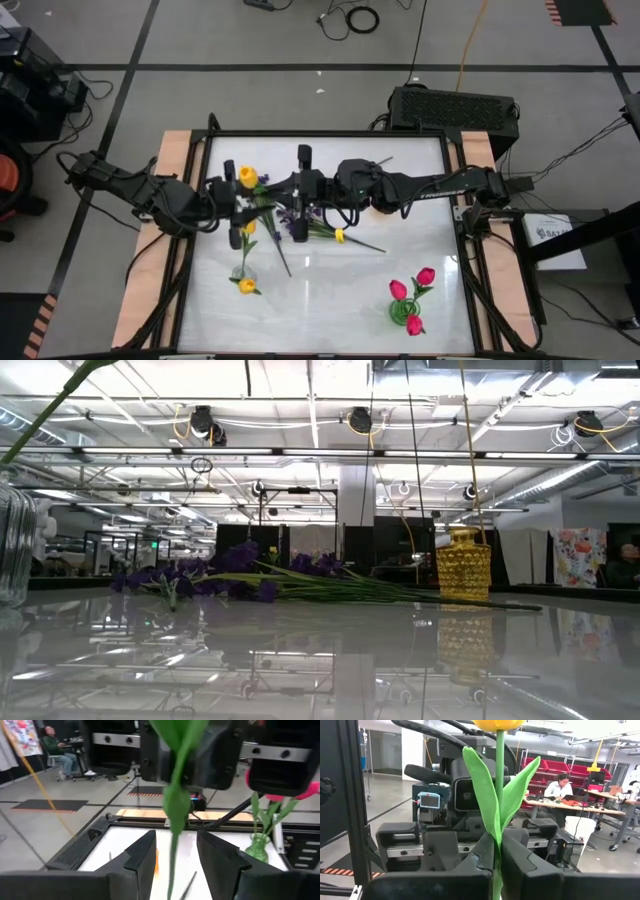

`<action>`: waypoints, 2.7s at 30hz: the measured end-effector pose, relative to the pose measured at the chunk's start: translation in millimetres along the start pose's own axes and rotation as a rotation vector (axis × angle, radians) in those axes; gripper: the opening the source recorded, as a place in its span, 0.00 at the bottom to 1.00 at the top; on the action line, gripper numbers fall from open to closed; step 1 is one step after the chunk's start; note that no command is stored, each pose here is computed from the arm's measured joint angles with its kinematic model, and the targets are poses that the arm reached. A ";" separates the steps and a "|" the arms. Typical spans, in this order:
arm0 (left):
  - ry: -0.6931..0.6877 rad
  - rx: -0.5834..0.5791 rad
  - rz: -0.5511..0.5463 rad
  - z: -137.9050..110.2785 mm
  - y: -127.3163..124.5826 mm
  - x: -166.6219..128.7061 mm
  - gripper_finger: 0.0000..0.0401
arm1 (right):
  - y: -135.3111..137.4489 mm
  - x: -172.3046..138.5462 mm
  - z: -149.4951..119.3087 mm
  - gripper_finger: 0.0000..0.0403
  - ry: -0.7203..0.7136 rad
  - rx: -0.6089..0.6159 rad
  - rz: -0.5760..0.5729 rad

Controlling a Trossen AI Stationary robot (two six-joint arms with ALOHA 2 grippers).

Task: Sort flowers into vase by color
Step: Put the yellow flower into the transparent vase

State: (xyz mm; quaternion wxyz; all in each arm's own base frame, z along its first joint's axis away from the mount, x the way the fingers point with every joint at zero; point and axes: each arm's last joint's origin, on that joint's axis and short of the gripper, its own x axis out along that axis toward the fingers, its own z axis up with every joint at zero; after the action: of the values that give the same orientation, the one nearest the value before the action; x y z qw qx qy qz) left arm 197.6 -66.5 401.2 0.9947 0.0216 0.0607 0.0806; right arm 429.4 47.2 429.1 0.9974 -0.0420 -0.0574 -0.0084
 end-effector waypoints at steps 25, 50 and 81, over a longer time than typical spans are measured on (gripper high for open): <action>0.057 -0.028 -0.038 -1.8 16.2 -30.7 0.01 | 0.1 -8.6 -5.2 0.38 0.147 0.049 0.010; -0.196 -0.230 -0.180 -53.9 53.5 -122.8 0.00 | 28.0 -62.3 16.0 0.62 0.407 0.044 0.114; -0.049 -0.134 -0.544 -98.4 31.1 -114.8 0.00 | 28.0 -62.9 14.6 0.62 0.423 0.044 0.113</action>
State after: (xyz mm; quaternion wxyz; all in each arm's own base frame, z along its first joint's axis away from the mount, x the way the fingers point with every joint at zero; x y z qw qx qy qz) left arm 68.0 -51.3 318.7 0.9801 -0.0596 0.0348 -0.1862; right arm 365.8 77.1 434.0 0.9868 -0.0205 0.1553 0.0403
